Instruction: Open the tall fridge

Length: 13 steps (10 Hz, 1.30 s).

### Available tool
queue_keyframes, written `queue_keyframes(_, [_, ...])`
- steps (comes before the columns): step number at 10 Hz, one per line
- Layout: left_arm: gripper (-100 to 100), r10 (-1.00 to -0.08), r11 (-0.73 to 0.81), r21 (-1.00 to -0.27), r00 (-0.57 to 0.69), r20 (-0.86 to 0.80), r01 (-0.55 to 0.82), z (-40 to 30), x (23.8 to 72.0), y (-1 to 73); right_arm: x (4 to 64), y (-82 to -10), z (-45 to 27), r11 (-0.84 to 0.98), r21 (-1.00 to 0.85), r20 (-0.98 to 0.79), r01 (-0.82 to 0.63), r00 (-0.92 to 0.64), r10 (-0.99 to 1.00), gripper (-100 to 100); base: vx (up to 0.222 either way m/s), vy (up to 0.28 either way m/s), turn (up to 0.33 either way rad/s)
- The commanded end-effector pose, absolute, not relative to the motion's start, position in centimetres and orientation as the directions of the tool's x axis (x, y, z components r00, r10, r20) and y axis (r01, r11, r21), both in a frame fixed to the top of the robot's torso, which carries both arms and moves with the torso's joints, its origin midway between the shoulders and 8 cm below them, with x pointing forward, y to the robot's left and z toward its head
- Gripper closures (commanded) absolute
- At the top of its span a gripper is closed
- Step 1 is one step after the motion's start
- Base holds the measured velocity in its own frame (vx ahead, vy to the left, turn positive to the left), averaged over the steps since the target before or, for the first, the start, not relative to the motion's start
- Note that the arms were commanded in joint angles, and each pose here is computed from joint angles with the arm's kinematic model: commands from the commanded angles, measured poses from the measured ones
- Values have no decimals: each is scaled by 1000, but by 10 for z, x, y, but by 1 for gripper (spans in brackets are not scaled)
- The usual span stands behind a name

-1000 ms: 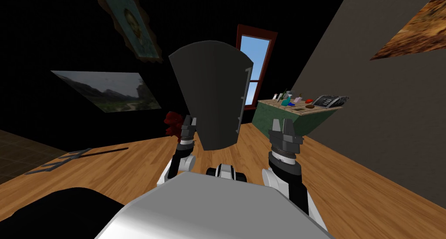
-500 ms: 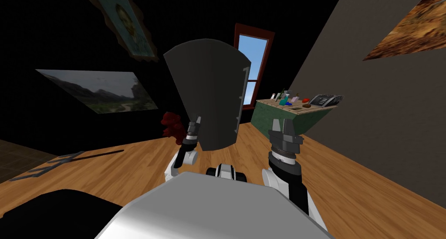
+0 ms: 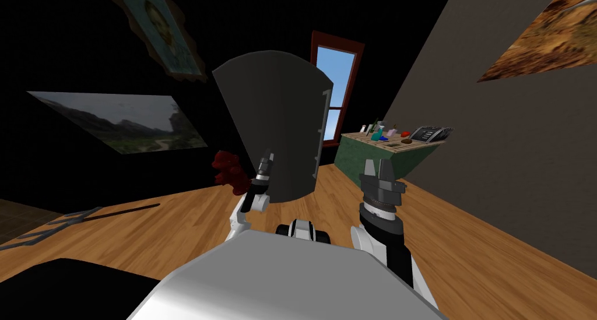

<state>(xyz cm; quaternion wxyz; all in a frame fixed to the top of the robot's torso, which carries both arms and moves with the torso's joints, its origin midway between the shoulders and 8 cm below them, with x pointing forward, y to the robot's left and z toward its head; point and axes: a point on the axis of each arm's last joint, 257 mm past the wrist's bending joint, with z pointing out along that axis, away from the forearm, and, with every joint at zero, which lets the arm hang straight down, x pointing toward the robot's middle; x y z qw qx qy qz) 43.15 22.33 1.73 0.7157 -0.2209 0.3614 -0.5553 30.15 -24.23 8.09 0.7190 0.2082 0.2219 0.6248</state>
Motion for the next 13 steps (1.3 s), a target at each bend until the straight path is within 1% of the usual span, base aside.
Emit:
queue_keyframes(1, [-100,-949,297,-736,103,-298,608,15,458,212,301,-242,81,133,577,-59,-806,121,991,0,15,-27,-54])
queue_keyframes(2, [-100,-949,295,-728,102,-297,619,21,459,210,301,-242,81,133,577,-59,-806,121,991,0,14,-21,-30])
queue_keyframes(4, [-100,-943,309,-750,84,-324,585,15,484,199,301,-242,81,133,577,-59,-806,121,991,0,16,-21,-55])
queue_keyframes(5, [-100,-943,305,-740,83,-322,600,23,485,196,301,-242,81,133,577,-59,-806,121,991,0,17,-19,-18])
queue_keyframes(6, [-100,-939,315,-752,73,-337,580,19,497,190,301,-242,81,133,577,-59,-806,121,991,0,17,-14,-39])
queue_keyframes(7, [-100,-939,312,-745,73,-336,590,25,498,188,301,-242,81,133,577,-59,-806,121,991,0,13,-14,-21])
queue_keyframes(9, [-100,-929,333,-765,52,-367,552,18,522,176,301,-242,81,133,577,-59,-806,121,991,0,16,-23,-51])
queue_keyframes(10, [-100,-929,330,-755,51,-367,567,28,523,172,301,-242,81,133,577,-59,-806,121,991,0,17,-20,-27])
queue_keyframes(13, [-100,-916,353,-770,27,-401,531,25,549,157,301,-242,81,133,577,-59,-806,121,991,0,17,-18,-32])
